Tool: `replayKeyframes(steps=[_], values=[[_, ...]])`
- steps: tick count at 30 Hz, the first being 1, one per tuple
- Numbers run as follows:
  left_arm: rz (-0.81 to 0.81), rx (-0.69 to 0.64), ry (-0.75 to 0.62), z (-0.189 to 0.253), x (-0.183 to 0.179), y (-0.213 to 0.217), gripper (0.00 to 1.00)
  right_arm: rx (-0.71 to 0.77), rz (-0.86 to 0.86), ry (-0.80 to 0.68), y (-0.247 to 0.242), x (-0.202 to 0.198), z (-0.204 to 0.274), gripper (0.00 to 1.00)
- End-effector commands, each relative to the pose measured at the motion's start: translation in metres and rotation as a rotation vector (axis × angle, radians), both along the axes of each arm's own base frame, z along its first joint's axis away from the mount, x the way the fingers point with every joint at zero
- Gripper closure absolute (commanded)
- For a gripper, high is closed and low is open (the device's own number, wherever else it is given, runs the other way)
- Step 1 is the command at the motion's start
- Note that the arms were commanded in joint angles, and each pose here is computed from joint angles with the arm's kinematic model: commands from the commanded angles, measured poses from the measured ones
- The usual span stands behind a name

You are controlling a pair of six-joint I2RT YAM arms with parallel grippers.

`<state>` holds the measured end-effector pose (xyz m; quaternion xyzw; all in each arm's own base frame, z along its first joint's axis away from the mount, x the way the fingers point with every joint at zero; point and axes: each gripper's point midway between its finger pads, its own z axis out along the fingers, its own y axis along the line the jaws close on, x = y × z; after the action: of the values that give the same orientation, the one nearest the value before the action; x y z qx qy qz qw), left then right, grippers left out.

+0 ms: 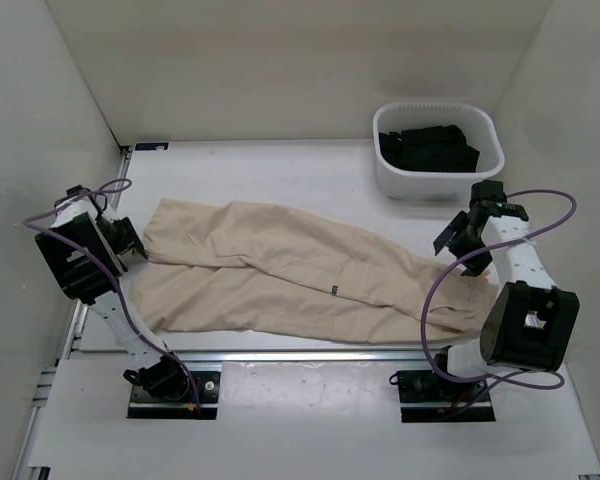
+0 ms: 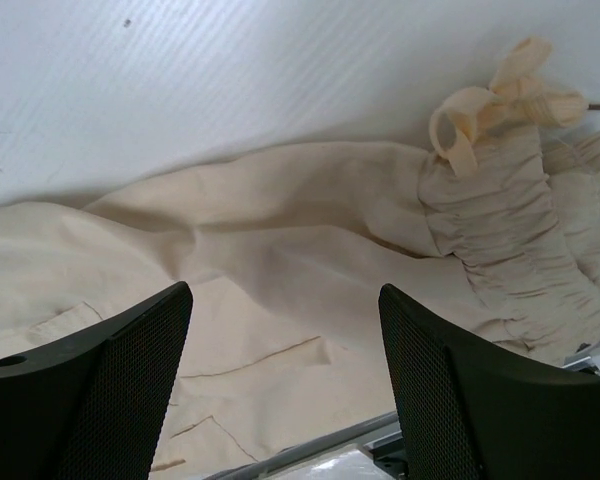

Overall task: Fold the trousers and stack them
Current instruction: Fold the trousers

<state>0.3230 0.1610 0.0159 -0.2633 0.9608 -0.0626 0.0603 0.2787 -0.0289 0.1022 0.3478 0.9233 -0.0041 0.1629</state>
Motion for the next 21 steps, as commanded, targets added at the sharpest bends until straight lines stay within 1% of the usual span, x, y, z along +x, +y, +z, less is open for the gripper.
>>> replayKeyframes(steps=[1, 3, 5, 6, 7, 9, 10, 11, 13, 14, 16, 17, 19, 20, 21], values=[[-0.037, -0.034, -0.102, 0.001, 0.033, -0.007, 0.28, 0.013, 0.004, 0.024, 0.0, -0.017, 0.001, 0.2], [-0.048, -0.029, -0.111, 0.004, 0.038, -0.009, 0.28, 0.003, -0.01, 0.027, -0.004, -0.021, 0.002, 0.2], [-0.053, -0.035, -0.153, 0.017, 0.042, -0.012, 0.28, -0.008, -0.005, 0.049, -0.005, -0.026, 0.002, 0.2], [-0.057, -0.041, -0.178, 0.025, 0.045, -0.014, 0.28, -0.017, -0.007, 0.051, -0.007, -0.026, 0.001, 0.2], [-0.062, -0.032, -0.223, 0.042, 0.048, -0.015, 0.29, -0.017, -0.007, 0.051, -0.007, -0.026, 0.001, 0.2], [-0.074, -0.045, -0.285, 0.063, 0.053, -0.02, 0.32, -0.016, -0.007, 0.052, -0.007, -0.027, 0.004, 0.2], [-0.077, -0.049, -0.299, 0.068, 0.051, -0.023, 0.32, -0.026, -0.01, 0.054, -0.009, -0.027, 0.007, 0.2], [-0.078, -0.041, -0.313, 0.078, 0.048, -0.025, 0.34, -0.027, -0.01, 0.054, -0.009, -0.027, 0.007, 0.2], [-0.078, -0.016, -0.331, 0.088, 0.048, -0.023, 0.34, -0.028, -0.011, 0.045, -0.009, -0.024, 0.009, 0.2], [-0.084, 0.004, -0.329, 0.09, 0.048, -0.023, 0.31, -0.028, -0.011, 0.045, -0.009, -0.024, 0.009, 0.2], [-0.07, 0.079, -0.327, 0.098, 0.051, -0.008, 0.24, -0.035, -0.013, 0.055, -0.011, -0.027, 0.009, 0.2], [-0.064, 0.088, -0.3, 0.086, 0.052, -0.004, 0.23, -0.033, -0.013, 0.067, -0.011, -0.027, 0.006, 0.2], [-0.057, 0.102, -0.271, 0.076, 0.055, 0.003, 0.22, -0.033, -0.013, 0.067, -0.011, -0.027, 0.006, 0.2], [-0.056, 0.077, -0.227, 0.056, 0.054, 0.002, 0.21, -0.031, -0.021, 0.066, -0.01, -0.027, 0.006, 0.2], [-0.053, 0.077, -0.2, 0.047, 0.052, 0.004, 0.21, -0.031, -0.022, 0.066, -0.01, -0.027, 0.006, 0.2]])
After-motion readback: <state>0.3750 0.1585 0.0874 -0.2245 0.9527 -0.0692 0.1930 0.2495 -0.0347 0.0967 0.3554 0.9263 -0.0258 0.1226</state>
